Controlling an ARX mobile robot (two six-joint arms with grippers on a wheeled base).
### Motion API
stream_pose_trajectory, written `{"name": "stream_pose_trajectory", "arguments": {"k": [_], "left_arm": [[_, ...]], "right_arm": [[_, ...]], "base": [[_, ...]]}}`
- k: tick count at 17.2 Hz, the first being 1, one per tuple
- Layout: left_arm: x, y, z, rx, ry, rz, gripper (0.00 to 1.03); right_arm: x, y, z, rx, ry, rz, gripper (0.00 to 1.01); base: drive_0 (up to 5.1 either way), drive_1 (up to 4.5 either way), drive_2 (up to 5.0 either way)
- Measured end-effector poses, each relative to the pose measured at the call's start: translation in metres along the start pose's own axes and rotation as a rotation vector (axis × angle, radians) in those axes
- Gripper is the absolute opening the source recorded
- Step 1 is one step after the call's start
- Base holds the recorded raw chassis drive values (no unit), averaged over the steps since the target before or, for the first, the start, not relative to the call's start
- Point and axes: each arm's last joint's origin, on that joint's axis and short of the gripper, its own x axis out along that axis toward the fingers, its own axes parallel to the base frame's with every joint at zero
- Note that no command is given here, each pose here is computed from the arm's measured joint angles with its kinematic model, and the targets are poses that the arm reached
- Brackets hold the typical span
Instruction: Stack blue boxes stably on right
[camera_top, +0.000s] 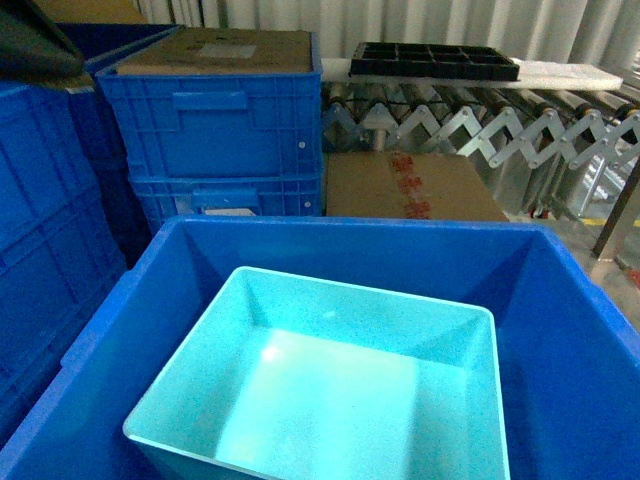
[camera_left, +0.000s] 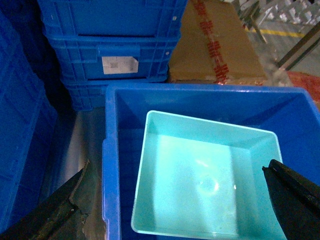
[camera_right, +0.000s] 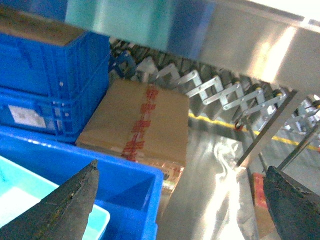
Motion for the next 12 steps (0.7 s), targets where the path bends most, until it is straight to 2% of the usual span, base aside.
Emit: {"name": "stream_pose_trajectory", "arguments": {"k": [2,3,4,6,7,8,9,10,11,12], "left_arm": [[-0.026,-0.009,0.004,-0.028,-0.054,-0.02,0.98],[-0.03,-0.011,0.007,-0.031,-0.07,-0.032,0.98],[-0.026,-0.01,0.006,-0.042,-0.056,-0.026,0.98],[-0.022,-0.009,0.004,-0.051,-0.038,-0.017,0.98],[-0.022,-0.009,0.004,-0.052,-0.039,-0.016,0.98],[-0.02,-0.008,0.004,-0.041,-0.08,-0.005,0.97],[-0.019,-0.009,0.004,-0.016,-0.17,0.015,0.94],[-0.019,-0.009,0.003,-0.005,-0.212,0.032,0.92],[-0.02,-0.008,0.0,0.013,-0.272,0.061,0.88],[-0.023,-0.006,-0.004,0.031,-0.322,0.089,0.84]], "right_arm": [[-0.017,-0.002,0.016,-0.002,-0.072,-0.015,0.98],[-0.016,-0.002,0.017,-0.002,-0.074,-0.013,0.98],[-0.011,-0.001,0.011,0.0,-0.035,-0.006,0.98],[-0.01,-0.001,0.01,0.003,-0.036,-0.01,0.98],[-0.01,-0.001,0.009,0.022,-0.064,-0.03,0.95],[-0.011,-0.002,0.009,0.035,-0.097,-0.053,0.92],[-0.013,-0.003,0.008,0.051,-0.111,-0.059,0.9],[-0.016,-0.005,0.006,0.071,-0.128,-0.068,0.86],[-0.018,-0.006,0.004,0.076,-0.138,-0.073,0.85],[-0.023,-0.006,-0.001,0.106,-0.158,-0.086,0.79]], "base": [[0.0,0.0,0.0],[0.0,0.0,0.0],[0.0,0.0,0.0],[0.0,0.0,0.0],[0.0,0.0,0.0],[0.0,0.0,0.0],[0.0,0.0,0.0],[0.0,0.0,0.0],[0.0,0.0,0.0],[0.0,0.0,0.0]]}}
